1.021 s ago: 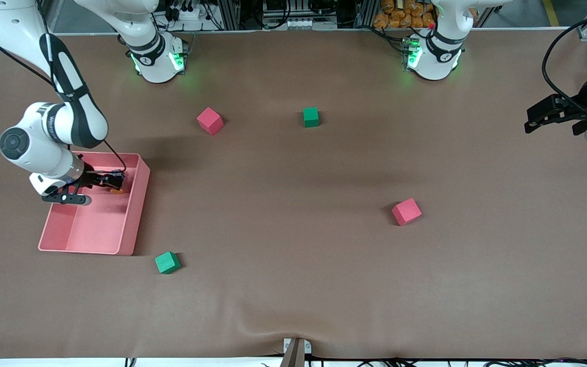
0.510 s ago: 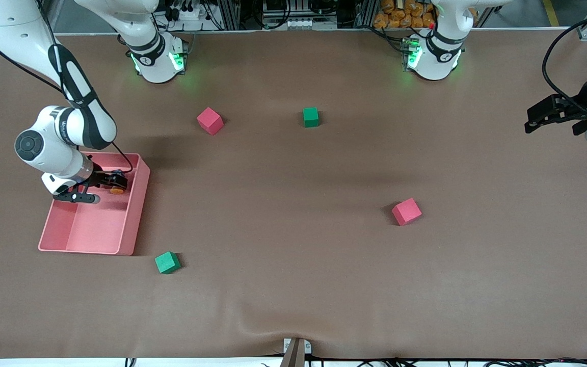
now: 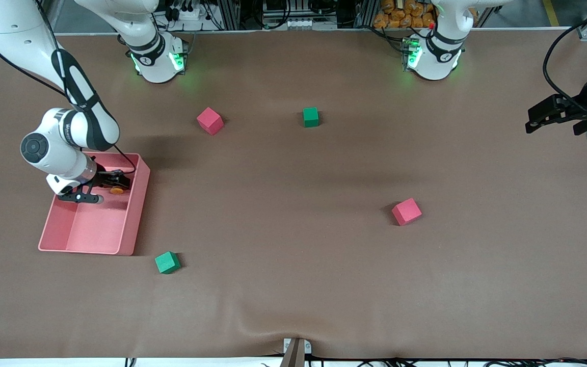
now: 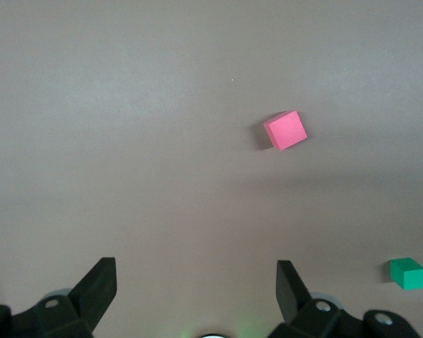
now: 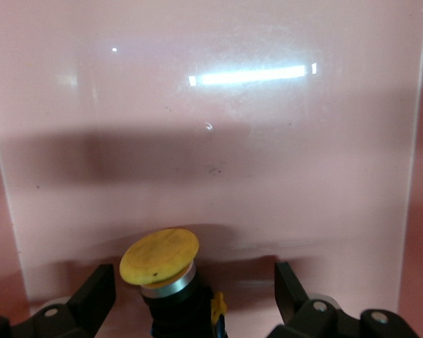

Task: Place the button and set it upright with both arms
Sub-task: 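Close the right gripper on the black base of the yellow button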

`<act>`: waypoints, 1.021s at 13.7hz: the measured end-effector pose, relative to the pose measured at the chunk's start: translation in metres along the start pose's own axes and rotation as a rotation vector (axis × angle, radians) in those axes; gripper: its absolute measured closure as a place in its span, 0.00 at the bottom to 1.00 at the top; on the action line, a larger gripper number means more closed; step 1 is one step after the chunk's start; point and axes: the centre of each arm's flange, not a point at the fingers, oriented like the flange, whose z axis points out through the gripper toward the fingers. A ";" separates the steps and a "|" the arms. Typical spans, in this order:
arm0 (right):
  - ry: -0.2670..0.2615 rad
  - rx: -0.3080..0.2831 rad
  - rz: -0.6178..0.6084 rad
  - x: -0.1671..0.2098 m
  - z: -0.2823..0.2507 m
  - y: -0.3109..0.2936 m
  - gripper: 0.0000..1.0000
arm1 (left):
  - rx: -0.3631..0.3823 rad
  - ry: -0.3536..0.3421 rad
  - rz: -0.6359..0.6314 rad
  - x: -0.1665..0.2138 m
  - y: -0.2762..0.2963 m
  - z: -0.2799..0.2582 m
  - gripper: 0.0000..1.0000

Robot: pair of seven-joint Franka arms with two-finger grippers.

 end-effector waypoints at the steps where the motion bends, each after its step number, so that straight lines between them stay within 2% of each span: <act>1: 0.002 0.000 0.001 0.000 0.000 0.000 0.00 | 0.000 0.000 0.000 0.000 0.000 0.000 0.00; 4: 0.028 -0.001 0.004 0.002 -0.002 0.009 0.00 | 0.000 0.000 0.000 0.000 0.000 0.000 0.00; 7: 0.030 -0.001 -0.014 0.002 -0.002 0.016 0.00 | 0.000 0.000 0.000 0.000 0.000 0.000 0.00; 14: -0.001 0.004 -0.025 -0.011 0.009 0.011 0.00 | 0.000 0.000 0.000 0.000 0.000 0.000 0.00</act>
